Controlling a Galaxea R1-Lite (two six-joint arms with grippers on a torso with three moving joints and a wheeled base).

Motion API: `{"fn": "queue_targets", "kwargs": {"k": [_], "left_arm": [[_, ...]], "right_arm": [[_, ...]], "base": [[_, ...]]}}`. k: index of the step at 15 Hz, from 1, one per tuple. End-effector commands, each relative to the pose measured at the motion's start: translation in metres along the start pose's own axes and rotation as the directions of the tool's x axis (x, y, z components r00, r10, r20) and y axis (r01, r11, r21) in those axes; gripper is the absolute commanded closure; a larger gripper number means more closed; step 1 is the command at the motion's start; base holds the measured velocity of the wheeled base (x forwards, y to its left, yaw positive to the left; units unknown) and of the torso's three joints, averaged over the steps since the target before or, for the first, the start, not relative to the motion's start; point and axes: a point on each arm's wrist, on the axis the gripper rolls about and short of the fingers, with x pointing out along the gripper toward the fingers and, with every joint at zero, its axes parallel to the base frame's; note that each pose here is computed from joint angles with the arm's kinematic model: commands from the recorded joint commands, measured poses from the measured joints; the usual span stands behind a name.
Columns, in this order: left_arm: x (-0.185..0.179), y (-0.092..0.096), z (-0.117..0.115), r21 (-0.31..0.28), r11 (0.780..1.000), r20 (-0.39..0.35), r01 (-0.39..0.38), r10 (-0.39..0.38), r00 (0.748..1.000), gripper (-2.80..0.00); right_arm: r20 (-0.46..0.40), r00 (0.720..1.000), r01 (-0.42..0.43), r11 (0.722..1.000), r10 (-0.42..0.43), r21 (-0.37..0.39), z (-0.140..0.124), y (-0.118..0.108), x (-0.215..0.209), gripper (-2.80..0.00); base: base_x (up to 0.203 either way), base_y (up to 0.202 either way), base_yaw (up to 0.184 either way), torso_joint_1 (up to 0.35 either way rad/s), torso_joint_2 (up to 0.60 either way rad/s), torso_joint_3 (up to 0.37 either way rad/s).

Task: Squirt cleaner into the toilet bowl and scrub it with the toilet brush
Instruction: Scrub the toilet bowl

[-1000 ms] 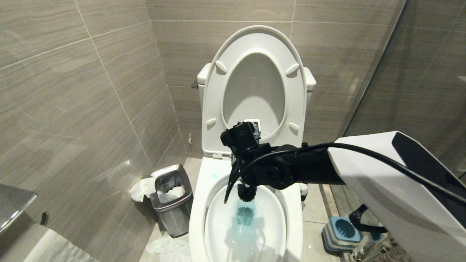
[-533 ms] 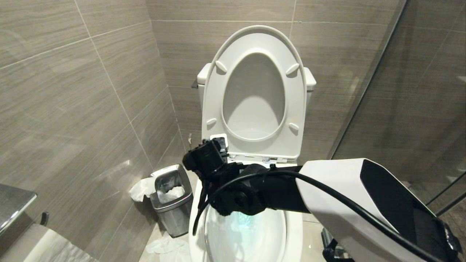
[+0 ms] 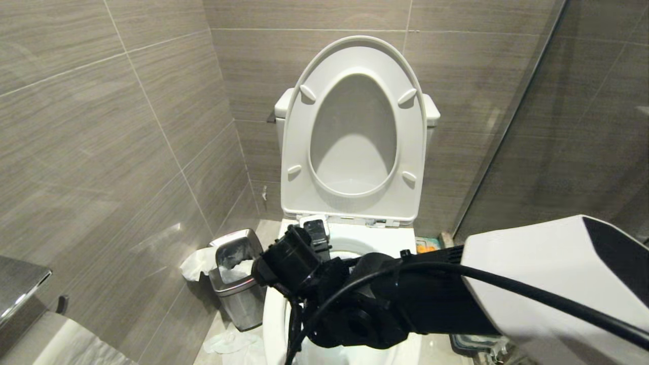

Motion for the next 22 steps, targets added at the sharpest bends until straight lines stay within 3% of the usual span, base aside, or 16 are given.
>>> {"fn": "queue_targets", "kwargs": {"k": [1, 5, 9, 14, 18, 22], "left_arm": [[0.0, 0.0, 0.0, 0.001, 1.0, 0.001, -0.001, 0.001, 1.0, 0.0], [0.0, 0.0, 0.0, 0.001, 1.0, 0.001, 0.0, 0.0, 1.0, 0.0], [0.0, 0.0, 0.0, 0.0, 1.0, 0.001, 0.001, -0.001, 1.0, 0.0], [0.0, 0.0, 0.0, 0.0, 1.0, 0.001, 0.0, 0.0, 1.0, 0.0], [0.0, 0.0, 0.0, 0.001, 1.0, 0.001, 0.0, 0.0, 1.0, 0.0], [0.0, 0.0, 0.0, 0.0, 1.0, 0.001, 0.0, 0.0, 1.0, 0.0]], "right_arm": [[-0.017, 1.0, 0.015, 1.0, -0.015, 0.021, 0.0, -0.03, -0.029, 0.0], [-0.038, 0.991, 0.132, 0.984, -0.128, 0.116, 0.013, -0.084, -0.014, 0.0], [-0.026, 0.975, 0.222, 0.953, -0.221, 0.207, 0.041, -0.116, 0.019, 0.0], [0.022, 0.976, 0.204, 0.944, -0.217, 0.259, 0.058, -0.09, 0.068, 0.0], [0.085, 0.98, 0.157, 0.958, -0.181, 0.239, 0.064, -0.054, 0.103, 0.0], [0.092, 0.992, 0.072, 0.983, -0.089, 0.172, 0.05, -0.013, 0.077, 0.0]], "base": [[0.0, 0.0, 0.0, 0.0, 0.0, 0.0], [0.0, 0.0, 0.0, 0.0, 0.0, 0.0], [0.0, 0.0, 0.0, 0.0, 0.0, 0.0], [0.0, 0.0, 0.0, 0.0, 0.0, 0.0], [0.0, 0.0, 0.0, 0.0, 0.0, 0.0], [0.0, 0.0, 0.0, 0.0, 0.0, 0.0]]}}
